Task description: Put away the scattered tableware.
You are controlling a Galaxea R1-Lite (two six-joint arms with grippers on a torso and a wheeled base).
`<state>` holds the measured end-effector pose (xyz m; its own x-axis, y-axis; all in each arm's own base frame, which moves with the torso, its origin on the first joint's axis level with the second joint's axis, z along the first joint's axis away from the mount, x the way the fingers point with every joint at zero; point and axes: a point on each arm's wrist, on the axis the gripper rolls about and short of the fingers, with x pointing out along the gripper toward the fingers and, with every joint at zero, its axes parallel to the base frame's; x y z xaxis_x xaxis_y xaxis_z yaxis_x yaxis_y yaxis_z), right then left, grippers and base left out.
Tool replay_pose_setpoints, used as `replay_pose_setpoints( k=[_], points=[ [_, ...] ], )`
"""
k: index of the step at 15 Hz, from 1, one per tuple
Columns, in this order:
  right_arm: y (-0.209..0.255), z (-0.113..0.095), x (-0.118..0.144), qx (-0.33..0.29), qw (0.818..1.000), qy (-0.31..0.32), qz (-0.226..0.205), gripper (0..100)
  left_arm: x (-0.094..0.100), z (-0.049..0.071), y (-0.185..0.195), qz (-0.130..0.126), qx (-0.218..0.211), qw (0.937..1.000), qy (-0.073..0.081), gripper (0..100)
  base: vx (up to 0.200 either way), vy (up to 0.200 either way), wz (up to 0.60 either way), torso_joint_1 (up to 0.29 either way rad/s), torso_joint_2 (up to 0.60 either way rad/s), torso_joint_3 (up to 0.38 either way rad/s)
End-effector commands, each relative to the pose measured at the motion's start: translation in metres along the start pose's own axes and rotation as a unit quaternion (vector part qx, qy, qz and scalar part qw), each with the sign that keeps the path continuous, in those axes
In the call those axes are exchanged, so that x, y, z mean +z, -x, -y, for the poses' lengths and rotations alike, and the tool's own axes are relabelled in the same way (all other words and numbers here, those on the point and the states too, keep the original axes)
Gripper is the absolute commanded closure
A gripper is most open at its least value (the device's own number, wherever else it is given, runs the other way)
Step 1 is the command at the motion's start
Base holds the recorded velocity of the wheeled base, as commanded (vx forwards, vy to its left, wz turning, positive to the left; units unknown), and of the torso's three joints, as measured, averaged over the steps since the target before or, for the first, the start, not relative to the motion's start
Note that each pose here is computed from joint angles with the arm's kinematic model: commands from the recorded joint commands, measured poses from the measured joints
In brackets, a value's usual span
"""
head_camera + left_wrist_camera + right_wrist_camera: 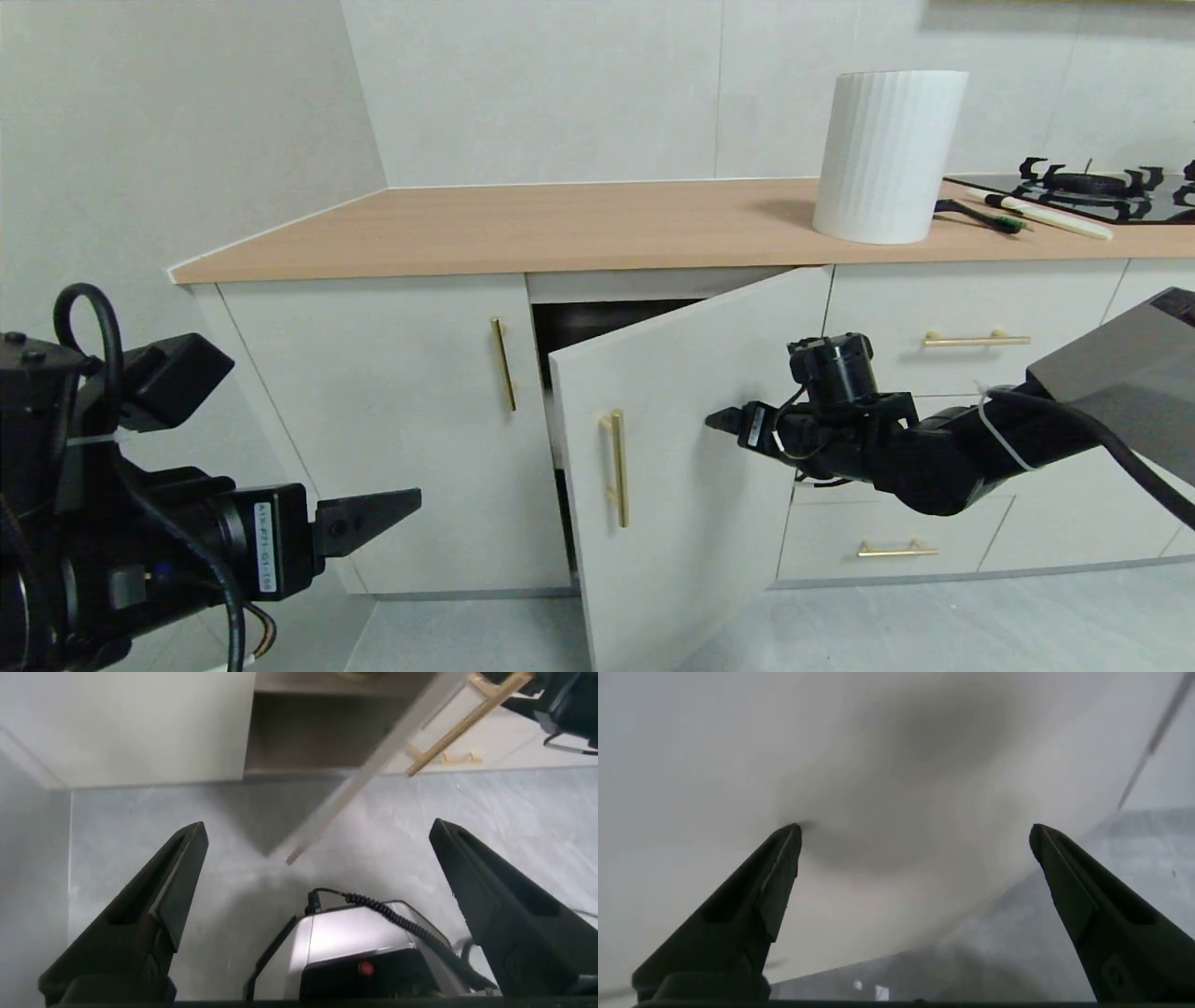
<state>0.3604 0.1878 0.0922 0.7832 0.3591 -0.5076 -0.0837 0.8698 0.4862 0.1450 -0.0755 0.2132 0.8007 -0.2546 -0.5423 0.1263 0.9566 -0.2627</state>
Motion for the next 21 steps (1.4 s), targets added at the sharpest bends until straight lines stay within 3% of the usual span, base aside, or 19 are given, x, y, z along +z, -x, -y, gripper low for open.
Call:
replay_pose_setpoints(
  k=[1,7,16,21],
  points=[
    [-0.001,-0.001,0.0,0.002,1.0,-0.005,0.001,0,0.0,0.0,0.0,0.0,0.0,1.0,0.0,0,0.0,0.0,0.0,0.0,0.0,0.0],
    [-0.01,-0.015,0.008,0.033,0.996,-0.07,0.037,0,-0.001,0.0,0.0,-0.002,0.001,1.0,0.0,0,0.0,0.0,0.0,0.0,0.0,0.0],
    [-0.05,-0.015,0.014,-0.03,0.988,-0.102,0.114,0,-0.001,0.0,0.002,0.002,-0.002,1.0,0.0,0,0.0,0.0,0.0,0.0,0.0,0.0],
    [-0.064,-0.009,0.014,-0.057,0.983,-0.106,0.135,0,-0.001,0.0,0.002,0.002,-0.002,1.0,0.0,0,0.0,0.0,0.0,0.0,0.0,0.0]
  ],
)
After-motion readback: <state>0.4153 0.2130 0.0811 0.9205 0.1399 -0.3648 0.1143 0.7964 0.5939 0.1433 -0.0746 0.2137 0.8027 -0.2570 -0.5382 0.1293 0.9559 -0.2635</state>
